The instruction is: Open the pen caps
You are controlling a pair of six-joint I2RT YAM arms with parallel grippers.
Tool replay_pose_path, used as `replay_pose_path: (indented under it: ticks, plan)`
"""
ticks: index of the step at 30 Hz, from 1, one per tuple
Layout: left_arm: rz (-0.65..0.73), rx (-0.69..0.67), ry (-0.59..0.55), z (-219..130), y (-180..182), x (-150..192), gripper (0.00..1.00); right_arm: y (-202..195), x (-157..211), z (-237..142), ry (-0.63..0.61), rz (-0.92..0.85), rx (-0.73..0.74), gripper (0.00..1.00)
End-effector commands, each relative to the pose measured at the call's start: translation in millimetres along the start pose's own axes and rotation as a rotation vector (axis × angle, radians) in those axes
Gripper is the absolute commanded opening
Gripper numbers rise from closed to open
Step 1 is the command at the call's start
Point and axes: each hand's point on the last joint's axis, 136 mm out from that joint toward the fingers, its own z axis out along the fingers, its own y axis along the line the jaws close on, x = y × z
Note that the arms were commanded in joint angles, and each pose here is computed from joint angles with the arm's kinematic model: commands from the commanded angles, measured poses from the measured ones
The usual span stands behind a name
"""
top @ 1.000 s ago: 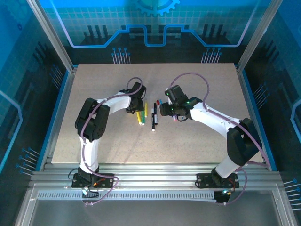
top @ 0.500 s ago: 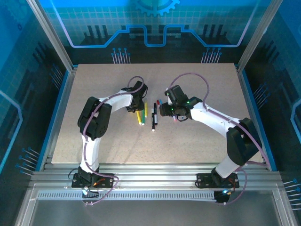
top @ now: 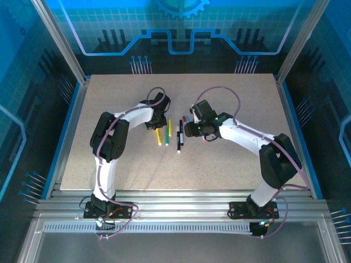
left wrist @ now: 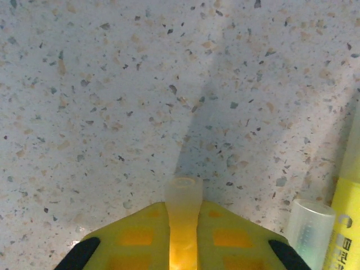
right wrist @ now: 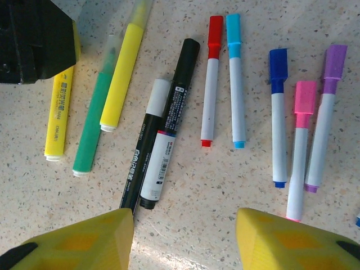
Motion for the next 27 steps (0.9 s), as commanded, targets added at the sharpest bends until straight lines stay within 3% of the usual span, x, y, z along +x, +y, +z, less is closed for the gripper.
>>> replay_pose_path:
  ticks: [1,3,9,17,27]
  plan:
    - [-0.034,0.008,0.013,9.0,10.9,-1.5,0.06,16.9,-10.6,-2.8,-0.014,0.000,-0.050,0.52]
    - [-0.041,0.022,0.013,4.7,12.4,-3.1,0.00,22.4,-11.3,-1.7,-0.012,-0.008,-0.066,0.52]
    - [-0.062,0.117,0.005,-25.7,4.5,-11.1,0.00,47.0,-13.8,3.4,0.006,-0.015,-0.157,0.53]
    - [-0.103,0.356,-0.005,-88.6,-24.7,-16.3,0.00,87.1,-22.6,-3.1,-0.009,0.037,-0.411,0.61]
    - [-0.146,0.530,0.042,-113.1,-45.7,-4.5,0.00,107.6,-36.3,-12.0,-0.043,0.126,-0.635,0.65]
